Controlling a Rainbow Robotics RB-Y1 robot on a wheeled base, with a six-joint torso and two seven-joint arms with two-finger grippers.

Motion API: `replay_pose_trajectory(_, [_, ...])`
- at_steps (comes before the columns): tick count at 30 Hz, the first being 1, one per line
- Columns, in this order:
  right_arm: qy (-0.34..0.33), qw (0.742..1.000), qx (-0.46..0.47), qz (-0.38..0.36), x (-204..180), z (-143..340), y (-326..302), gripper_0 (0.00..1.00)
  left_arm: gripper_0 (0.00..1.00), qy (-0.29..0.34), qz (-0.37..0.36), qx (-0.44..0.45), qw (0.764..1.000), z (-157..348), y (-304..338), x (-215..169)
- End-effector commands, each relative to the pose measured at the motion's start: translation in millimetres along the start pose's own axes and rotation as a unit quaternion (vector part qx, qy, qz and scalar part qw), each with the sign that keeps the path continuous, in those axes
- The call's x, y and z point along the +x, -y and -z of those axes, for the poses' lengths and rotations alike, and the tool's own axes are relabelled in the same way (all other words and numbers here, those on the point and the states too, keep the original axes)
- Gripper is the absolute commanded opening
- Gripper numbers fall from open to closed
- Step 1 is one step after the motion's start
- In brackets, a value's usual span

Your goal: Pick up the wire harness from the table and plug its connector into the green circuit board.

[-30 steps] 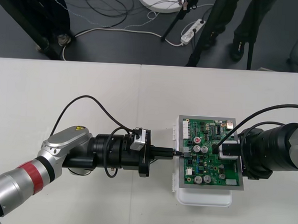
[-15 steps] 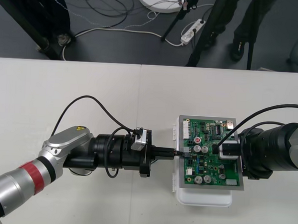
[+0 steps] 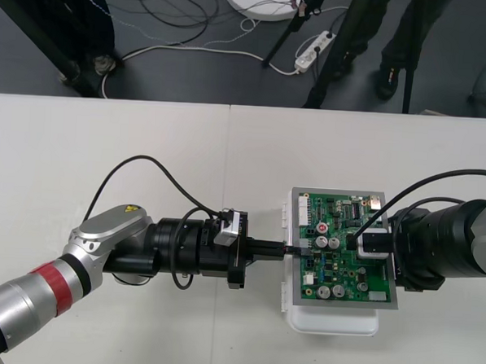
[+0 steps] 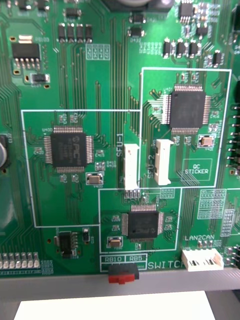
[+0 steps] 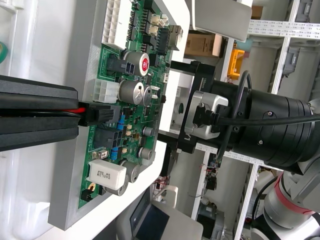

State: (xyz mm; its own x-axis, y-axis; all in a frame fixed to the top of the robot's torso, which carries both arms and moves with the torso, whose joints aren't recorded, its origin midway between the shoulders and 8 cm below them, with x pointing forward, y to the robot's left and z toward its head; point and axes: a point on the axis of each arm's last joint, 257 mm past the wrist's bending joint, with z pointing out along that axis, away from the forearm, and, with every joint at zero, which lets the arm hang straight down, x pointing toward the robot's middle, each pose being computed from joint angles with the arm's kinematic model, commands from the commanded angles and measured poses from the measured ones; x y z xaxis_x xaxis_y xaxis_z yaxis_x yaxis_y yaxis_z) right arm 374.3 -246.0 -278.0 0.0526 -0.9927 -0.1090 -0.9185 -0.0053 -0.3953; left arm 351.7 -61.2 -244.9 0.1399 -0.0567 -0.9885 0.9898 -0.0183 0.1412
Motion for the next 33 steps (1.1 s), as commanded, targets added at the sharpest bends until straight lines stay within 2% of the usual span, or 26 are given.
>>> replay_pose_trajectory(1, [0.013, 1.000, 0.018, -0.004, -18.1, 8.5, 12.0, 1.00, 0.00, 0.009, -0.064, 0.023, 0.998, -25.7, 2.3, -17.0])
replay_pose_trajectory(23, [0.017, 0.999, 0.023, -0.014, -21.4, 8.0, 14.3, 1.00, 0.00, -0.007, -0.068, 0.015, 0.998, -24.5, -2.7, -9.4])
replay_pose_trajectory(33, [0.019, 0.999, 0.022, -0.026, -21.9, 8.0, 13.7, 1.00, 0.00, 0.010, -0.063, 0.012, 0.998, -30.8, -3.0, -19.3])
